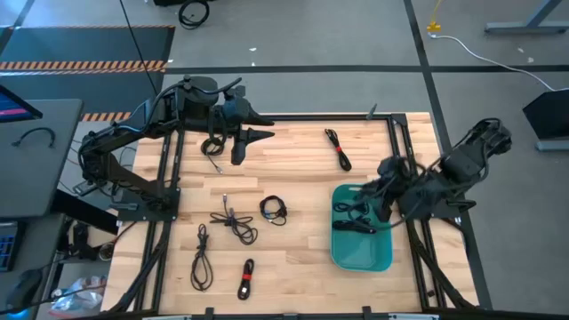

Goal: Pick and place USB-C Cables
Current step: Put the black charger cable into the green bin

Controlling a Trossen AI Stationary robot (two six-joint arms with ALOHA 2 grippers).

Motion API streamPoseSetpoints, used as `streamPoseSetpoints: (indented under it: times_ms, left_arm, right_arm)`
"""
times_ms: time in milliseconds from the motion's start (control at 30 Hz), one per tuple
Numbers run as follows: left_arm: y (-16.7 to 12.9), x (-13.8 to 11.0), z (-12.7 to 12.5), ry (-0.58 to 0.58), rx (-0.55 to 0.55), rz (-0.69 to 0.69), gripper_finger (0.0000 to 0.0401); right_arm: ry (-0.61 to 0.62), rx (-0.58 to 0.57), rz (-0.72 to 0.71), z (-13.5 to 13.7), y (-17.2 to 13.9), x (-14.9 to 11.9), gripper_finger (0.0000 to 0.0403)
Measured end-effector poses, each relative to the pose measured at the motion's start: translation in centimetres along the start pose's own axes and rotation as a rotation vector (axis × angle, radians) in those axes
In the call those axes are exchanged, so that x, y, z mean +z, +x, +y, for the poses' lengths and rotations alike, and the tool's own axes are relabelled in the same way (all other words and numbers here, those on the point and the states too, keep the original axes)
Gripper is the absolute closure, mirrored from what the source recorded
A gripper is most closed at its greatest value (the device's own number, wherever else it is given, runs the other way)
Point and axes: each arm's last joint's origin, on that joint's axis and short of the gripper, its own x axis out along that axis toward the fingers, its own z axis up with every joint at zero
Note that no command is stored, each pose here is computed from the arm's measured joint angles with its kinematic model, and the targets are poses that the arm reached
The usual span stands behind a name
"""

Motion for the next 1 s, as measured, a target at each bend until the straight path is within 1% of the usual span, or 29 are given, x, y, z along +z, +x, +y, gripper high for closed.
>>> streamPoseSetpoints:
  times_ms: [200,300,433,567,767,1000]
  left_arm:
    - [0.0,0.0,0.0,-0.006,0.000,0.000,0.0271]
    - [0.0,0.0,0.0,-0.007,0.000,0.001,0.0271]
    - [0.0,0.0,0.0,-0.008,0.000,0.001,0.0271]
    - [0.0,0.0,0.0,-0.026,0.000,0.001,0.0271]
    - [0.0,0.0,0.0,-0.025,0.000,0.001,0.0271]
    - [0.0,0.0,0.0,-0.025,0.000,0.001,0.0271]
  right_arm:
    - [0.138,0.032,-0.063,-0.4,3.0,-4.5,0.0354]
    - [0.203,0.036,-0.101,-0.7,4.4,-6.2,0.0354]
    - [0.276,0.017,-0.110,-1.3,6.0,-8.2,0.0354]
    - [0.333,-0.003,-0.137,-1.9,7.1,-9.7,0.0354]
    - [0.419,0.006,-0.192,-2.6,8.2,-11.6,0.0354]
    - [0.528,-0.016,-0.248,-3.7,9.3,-13.0,0.0354]
